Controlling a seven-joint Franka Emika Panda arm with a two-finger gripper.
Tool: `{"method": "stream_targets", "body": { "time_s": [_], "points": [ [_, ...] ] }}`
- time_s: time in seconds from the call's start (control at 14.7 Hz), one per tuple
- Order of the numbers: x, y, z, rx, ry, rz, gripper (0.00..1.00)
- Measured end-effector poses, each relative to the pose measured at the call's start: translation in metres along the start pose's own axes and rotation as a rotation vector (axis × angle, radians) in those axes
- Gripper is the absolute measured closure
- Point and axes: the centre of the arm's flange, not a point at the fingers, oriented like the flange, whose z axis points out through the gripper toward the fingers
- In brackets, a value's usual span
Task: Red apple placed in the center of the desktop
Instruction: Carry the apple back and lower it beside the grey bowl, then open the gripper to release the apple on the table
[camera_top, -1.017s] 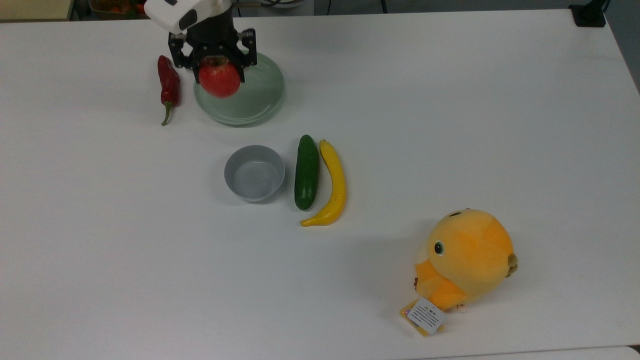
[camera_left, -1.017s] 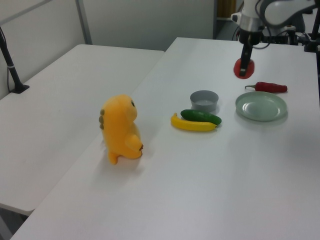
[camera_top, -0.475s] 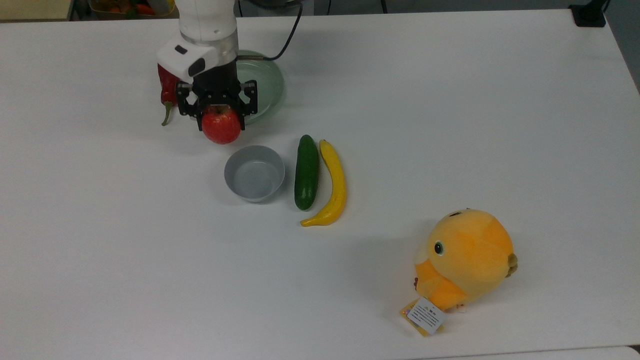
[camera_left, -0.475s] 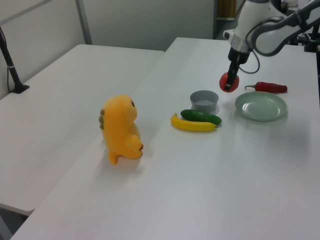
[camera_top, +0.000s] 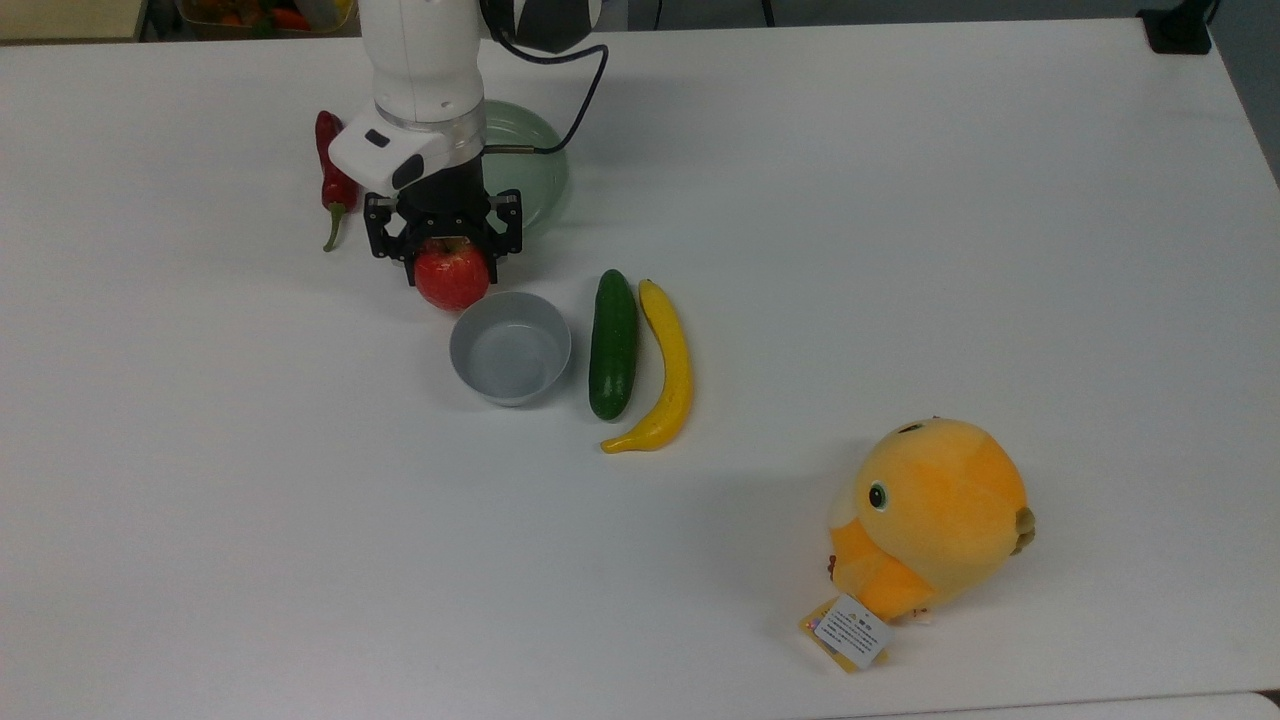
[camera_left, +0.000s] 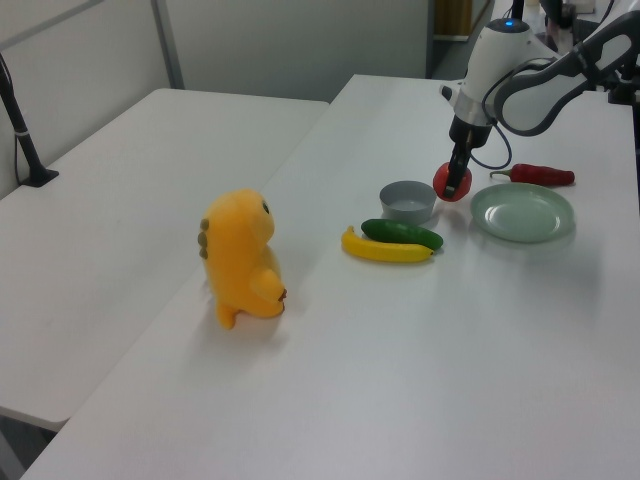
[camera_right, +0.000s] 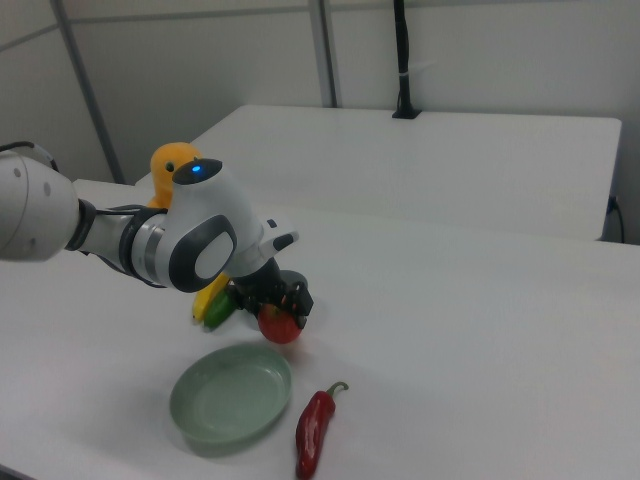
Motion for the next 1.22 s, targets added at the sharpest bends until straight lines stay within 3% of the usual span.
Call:
{"method": "stream_targets", "body": {
  "time_s": [0.54, 0.75, 0.88, 1.22],
  "points": [
    [-0.002, -0.009, 0.016, 0.01, -0.025, -0.033, 0.2],
    [-0.002, -0.009, 0.016, 0.01, -0.025, -0.033, 0.15],
    [-0.002, -0.01, 0.016, 0.011, -0.026, -0.033, 0.0],
    [0.001, -0.009, 0.013, 0.009, -0.018, -0.032, 0.0]
  ]
}}
